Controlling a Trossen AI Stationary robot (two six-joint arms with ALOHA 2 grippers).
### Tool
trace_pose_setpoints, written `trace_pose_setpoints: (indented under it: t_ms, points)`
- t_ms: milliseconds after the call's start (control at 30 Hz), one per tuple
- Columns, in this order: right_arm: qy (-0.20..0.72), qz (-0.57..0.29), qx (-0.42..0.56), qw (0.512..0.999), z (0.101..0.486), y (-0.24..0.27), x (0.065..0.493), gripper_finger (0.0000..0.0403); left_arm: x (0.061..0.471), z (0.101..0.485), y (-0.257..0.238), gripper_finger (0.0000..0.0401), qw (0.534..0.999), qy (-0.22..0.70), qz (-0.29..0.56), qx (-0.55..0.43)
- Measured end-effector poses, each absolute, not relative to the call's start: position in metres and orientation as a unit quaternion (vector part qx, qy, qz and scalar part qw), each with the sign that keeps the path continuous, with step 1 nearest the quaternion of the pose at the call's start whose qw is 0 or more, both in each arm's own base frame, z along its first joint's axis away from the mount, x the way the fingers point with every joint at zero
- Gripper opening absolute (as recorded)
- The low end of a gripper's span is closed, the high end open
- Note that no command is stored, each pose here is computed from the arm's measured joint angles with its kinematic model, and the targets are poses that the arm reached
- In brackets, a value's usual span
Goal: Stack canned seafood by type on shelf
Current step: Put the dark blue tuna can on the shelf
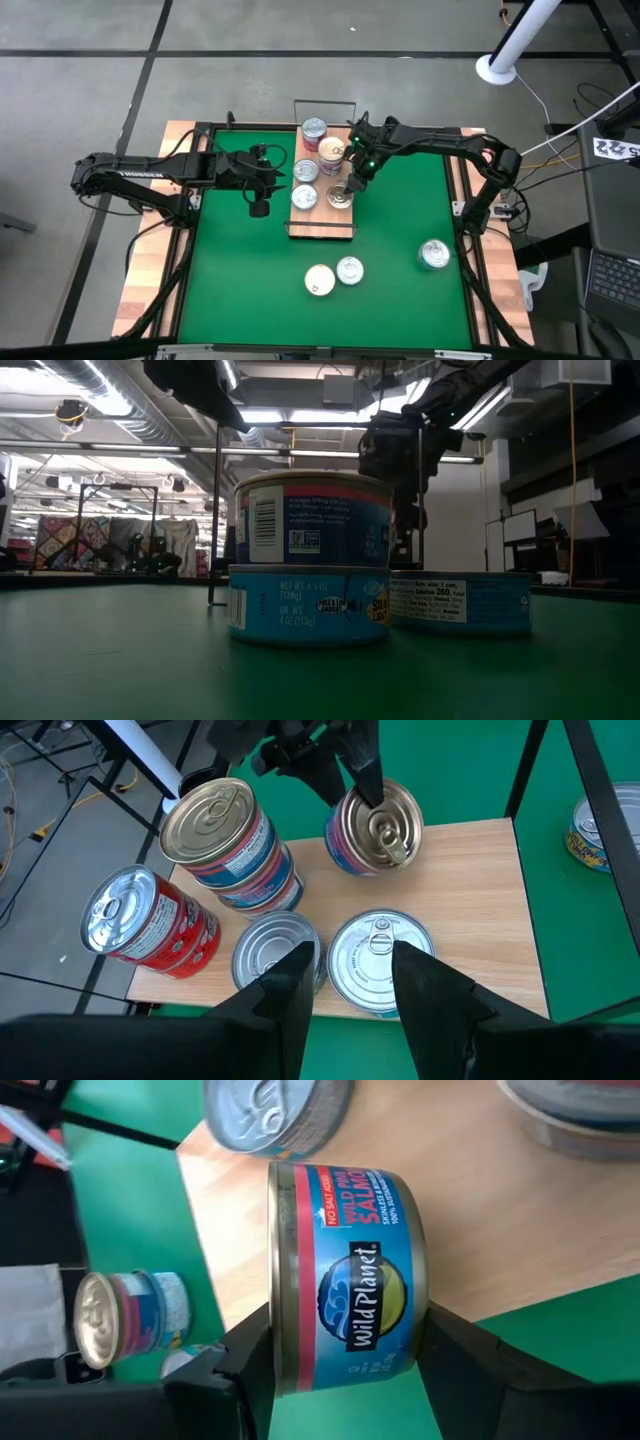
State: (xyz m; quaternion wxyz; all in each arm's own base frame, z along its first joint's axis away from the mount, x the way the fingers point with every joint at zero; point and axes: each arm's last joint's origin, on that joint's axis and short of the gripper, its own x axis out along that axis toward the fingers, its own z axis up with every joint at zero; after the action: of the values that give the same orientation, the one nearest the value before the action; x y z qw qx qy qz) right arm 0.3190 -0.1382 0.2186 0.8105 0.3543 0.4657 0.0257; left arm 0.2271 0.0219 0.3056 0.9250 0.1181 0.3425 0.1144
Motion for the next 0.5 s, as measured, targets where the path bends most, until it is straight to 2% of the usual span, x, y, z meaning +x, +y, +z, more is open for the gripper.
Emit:
trace_pose_setpoints:
  t_ms: [500]
  points:
    - [0.466, 0.005, 0.347, 0.814, 0.2160, -0.1388, 0.3224, 0.0193, 0.2270, 0.3052, 0.0219, 0.0131, 0.925, 0.343, 0.114, 0.118]
